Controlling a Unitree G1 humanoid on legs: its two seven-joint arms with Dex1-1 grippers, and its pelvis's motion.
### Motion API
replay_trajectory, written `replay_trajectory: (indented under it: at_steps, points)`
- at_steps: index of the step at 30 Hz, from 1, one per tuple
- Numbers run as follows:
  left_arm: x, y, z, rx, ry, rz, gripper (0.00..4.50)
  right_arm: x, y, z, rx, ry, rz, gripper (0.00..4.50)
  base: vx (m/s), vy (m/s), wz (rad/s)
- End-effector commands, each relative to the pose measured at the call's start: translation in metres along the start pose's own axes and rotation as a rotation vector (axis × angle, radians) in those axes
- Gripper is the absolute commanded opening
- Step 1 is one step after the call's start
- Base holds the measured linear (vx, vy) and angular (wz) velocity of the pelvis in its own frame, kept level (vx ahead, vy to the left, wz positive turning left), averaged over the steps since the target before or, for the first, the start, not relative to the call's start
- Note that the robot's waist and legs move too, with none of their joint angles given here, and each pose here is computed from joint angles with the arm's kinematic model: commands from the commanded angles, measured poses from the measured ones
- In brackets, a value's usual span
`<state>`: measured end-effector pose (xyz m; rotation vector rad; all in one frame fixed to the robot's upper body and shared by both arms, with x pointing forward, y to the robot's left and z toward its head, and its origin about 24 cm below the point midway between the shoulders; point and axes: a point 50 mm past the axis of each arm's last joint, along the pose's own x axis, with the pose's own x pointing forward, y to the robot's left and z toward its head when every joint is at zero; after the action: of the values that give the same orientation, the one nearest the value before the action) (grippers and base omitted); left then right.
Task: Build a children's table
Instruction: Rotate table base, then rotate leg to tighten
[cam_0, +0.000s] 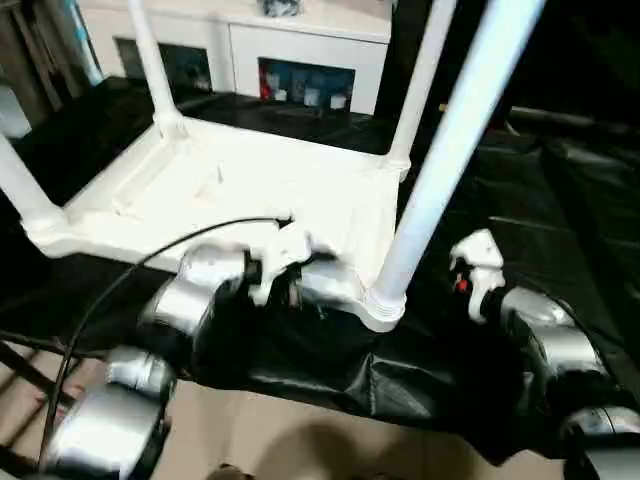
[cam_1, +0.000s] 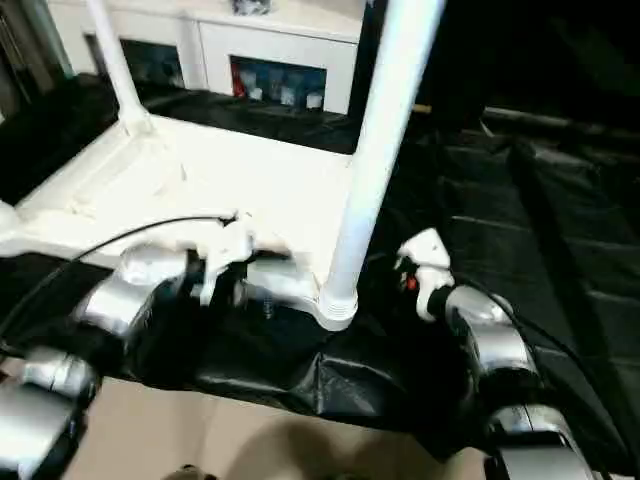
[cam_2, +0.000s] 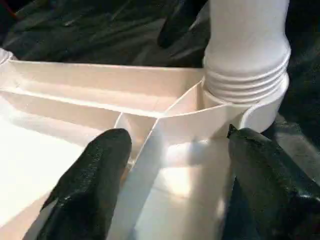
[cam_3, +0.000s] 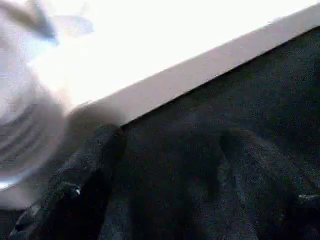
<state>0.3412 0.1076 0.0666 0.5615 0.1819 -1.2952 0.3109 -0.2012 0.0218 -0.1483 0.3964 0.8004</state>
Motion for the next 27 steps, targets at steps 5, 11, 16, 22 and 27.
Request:
replay_trajectory:
  at_steps: [5, 11, 16, 22, 27]
  points:
    - [0.011, -0.012, 0.003, -0.003, -0.006, -0.188, 2.92, -0.017, 0.005, -0.001, 0.006, 0.026, 0.088, 3.6, 0.0, 0.0, 0.0]
    - [0.009, -0.008, 0.001, 0.011, 0.045, -0.246, 2.52, -0.032, 0.012, -0.002, -0.01, 0.06, 0.173, 3.6, 0.0, 0.0, 0.0]
    - [0.0, 0.002, -0.003, 0.009, 0.086, -0.194, 1.92, -0.031, 0.031, 0.003, -0.02, 0.081, 0.312, 3.6, 0.0, 0.0, 0.0]
    - [-0.003, 0.008, -0.002, -0.008, 0.118, -0.206, 1.63, -0.036, 0.034, 0.006, -0.037, 0.12, 0.371, 3.6, 0.0, 0.0, 0.0]
    - [-0.001, 0.01, -0.003, 0.002, 0.154, -0.201, 1.23, -0.04, 0.031, 0.009, -0.042, 0.126, 0.357, 3.6, 0.0, 0.0, 0.0]
